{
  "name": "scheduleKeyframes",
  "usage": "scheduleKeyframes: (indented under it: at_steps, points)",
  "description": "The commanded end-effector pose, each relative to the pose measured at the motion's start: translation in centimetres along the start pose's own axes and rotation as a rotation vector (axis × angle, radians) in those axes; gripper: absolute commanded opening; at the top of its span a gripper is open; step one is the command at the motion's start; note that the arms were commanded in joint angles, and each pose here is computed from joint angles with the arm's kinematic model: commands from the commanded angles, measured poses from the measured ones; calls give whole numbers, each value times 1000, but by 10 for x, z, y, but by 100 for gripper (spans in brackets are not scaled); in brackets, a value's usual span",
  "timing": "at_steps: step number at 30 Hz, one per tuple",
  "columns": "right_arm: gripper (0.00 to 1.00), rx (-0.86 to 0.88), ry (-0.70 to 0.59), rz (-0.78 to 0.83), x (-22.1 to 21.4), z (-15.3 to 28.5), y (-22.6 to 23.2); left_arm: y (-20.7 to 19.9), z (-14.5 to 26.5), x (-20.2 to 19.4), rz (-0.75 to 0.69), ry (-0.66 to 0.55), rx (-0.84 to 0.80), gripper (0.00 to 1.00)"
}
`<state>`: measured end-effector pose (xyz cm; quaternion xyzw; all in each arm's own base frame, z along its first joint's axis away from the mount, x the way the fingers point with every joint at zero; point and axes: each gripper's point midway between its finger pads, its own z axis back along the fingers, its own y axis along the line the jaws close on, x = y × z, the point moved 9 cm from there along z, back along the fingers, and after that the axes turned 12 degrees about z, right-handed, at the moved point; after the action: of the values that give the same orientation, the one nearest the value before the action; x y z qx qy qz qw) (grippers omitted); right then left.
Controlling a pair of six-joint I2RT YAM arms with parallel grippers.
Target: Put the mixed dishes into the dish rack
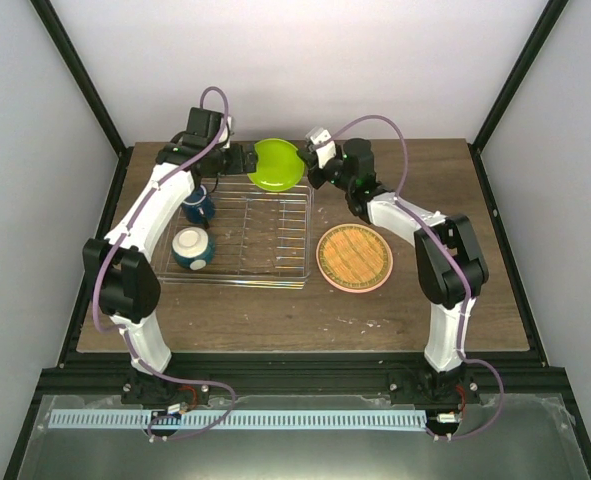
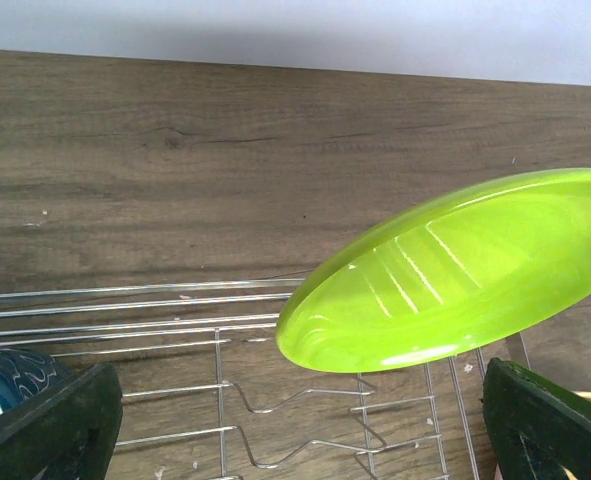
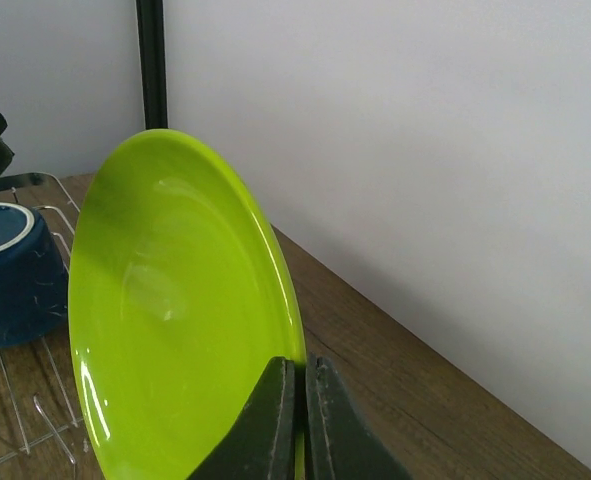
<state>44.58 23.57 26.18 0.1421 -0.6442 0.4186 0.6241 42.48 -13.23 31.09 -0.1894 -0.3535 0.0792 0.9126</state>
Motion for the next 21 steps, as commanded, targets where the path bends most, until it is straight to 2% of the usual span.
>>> scheduleKeyframes:
  at_steps: [1,21]
  points:
    - [1,-50,-30,62,7,-5,4,-2,11,9,-1,-40,-19,100]
    - [1,-50,-35,103,-7,-13,22,7,11,12,-3,-38,-10,100]
